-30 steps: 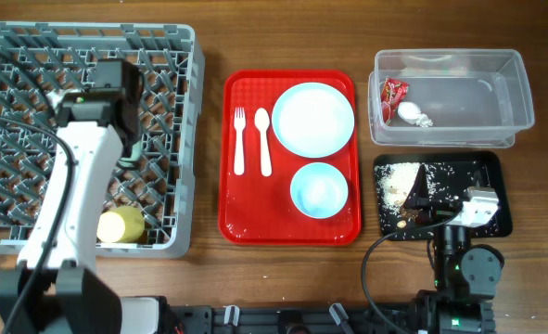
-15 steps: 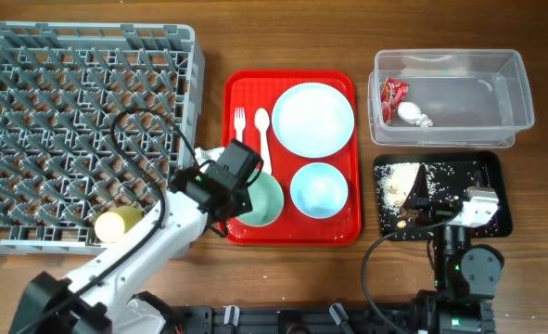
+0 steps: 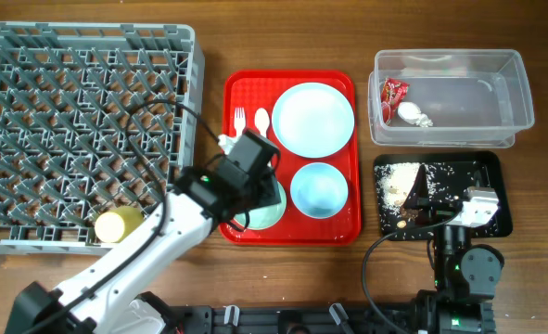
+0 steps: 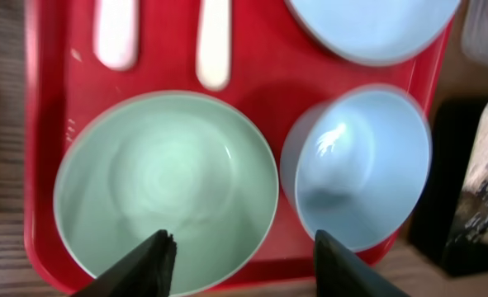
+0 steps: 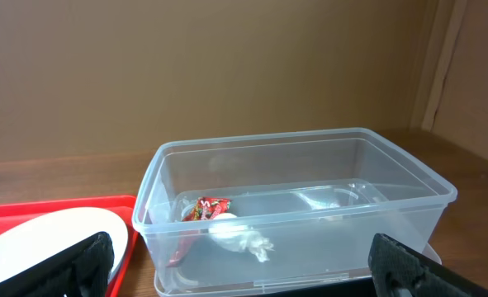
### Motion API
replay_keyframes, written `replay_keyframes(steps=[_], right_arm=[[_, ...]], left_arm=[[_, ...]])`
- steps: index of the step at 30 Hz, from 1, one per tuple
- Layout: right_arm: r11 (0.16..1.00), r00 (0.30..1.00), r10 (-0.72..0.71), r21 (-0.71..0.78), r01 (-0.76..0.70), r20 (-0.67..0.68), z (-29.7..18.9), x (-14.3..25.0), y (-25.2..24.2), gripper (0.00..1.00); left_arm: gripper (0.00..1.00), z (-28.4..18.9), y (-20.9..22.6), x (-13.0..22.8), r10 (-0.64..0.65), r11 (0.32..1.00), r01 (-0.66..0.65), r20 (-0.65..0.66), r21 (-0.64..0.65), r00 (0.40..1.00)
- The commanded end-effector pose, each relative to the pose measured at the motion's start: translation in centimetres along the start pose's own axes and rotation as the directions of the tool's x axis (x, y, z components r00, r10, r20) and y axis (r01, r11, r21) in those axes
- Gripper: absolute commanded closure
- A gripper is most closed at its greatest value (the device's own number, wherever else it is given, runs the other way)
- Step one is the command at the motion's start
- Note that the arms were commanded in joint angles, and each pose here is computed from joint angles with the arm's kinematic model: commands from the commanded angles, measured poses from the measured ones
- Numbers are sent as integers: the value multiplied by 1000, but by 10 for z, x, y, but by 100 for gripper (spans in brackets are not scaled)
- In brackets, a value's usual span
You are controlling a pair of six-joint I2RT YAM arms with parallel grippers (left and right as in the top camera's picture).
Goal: Sort waste into correct bins and load items into the dishwasher rack
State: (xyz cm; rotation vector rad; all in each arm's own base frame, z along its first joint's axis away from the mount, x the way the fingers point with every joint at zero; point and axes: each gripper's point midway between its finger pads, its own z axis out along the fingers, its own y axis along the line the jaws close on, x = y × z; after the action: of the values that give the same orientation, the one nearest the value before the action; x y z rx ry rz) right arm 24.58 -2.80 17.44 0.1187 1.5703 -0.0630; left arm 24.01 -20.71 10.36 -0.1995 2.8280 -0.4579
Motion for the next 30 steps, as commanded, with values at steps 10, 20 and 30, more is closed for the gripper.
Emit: replay_keyframes(steps=[10,20,30], right_arm=[[1000,1000,-9,-5,9,5,0,-1,1,0],[1000,1000,-8,-5,8,4,0,-1,1,0],[1000,1000,-8,-5,8,4,0,-1,1,0]], left_arm=[[80,79,-7,59,512,841,-535,-199,-81,836],[85,64,-12,54,506,851,-521,-157,-72,848],[96,-19,-41,9,389,920,-390,40,27,920]])
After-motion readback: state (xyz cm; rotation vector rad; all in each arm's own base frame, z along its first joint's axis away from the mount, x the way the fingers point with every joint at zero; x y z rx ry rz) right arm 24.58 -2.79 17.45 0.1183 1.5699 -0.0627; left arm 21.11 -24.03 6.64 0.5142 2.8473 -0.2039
